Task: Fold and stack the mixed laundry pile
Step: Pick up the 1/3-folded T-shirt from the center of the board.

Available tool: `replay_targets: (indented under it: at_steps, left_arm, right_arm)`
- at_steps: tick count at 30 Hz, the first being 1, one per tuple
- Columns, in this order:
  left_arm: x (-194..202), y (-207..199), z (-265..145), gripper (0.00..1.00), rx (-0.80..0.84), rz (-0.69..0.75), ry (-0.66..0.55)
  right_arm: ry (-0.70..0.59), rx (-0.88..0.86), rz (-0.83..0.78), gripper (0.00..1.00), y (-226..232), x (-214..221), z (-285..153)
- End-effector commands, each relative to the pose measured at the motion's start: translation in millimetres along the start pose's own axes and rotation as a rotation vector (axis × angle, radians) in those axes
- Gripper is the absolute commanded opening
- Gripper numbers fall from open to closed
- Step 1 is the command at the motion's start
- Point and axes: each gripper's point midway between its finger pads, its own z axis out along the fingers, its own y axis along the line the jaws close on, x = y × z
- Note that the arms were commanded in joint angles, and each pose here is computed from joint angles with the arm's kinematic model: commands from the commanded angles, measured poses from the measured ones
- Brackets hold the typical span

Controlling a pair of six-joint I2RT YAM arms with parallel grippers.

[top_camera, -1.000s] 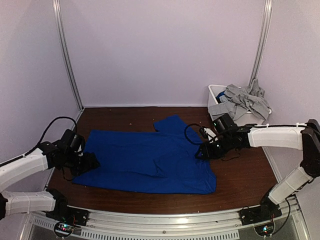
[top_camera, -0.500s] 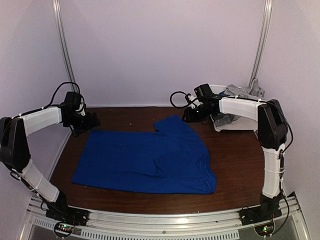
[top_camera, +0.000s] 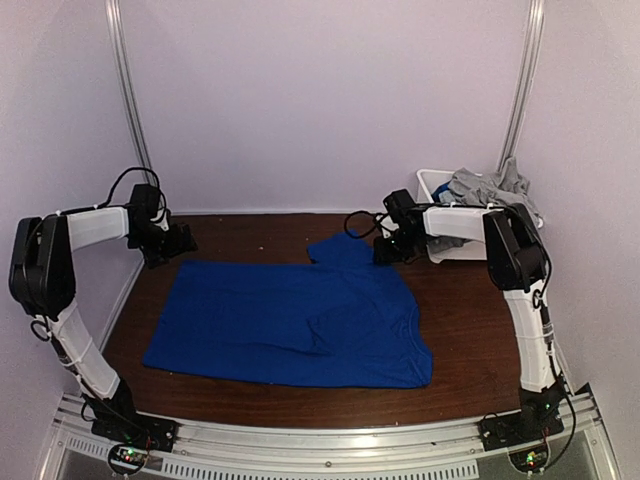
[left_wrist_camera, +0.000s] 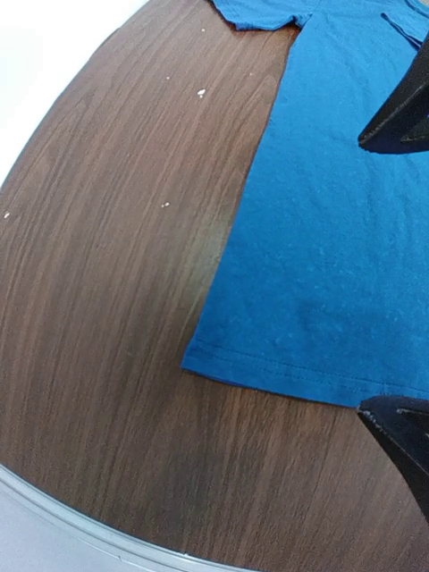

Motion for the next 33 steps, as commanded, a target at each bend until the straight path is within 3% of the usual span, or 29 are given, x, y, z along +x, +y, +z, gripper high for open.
replay_targets:
  at_steps: [1, 11, 18, 28, 33]
  left_arm:
    - [-12, -4, 2, 0.96, 0.01, 0.026, -0.025]
    - [-13, 12, 18, 0.96, -0.071, 0.01, 0.004]
    - [-27, 36, 21, 0.91, -0.077, -0.023, 0.012]
    - [-44, 47, 31, 0.89, -0.135, 0.256, 0.068]
    - [-39, 29, 51, 0.8, 0.001, 0.412, 0.117]
  right_arm:
    - [-0.021, 0.039, -0.03, 0.38, -8, -14, 8]
    - [-0.007, 0.028, -0.046, 0.37, -6, -20, 22]
    - [-0.006, 0.027, -0.066, 0.01, -6, -20, 23]
    - [-0.069, 0.093, -0.008, 0.0, -39, -45, 12]
    - [-0.08, 0.077, -0.005, 0.0, -37, -51, 12]
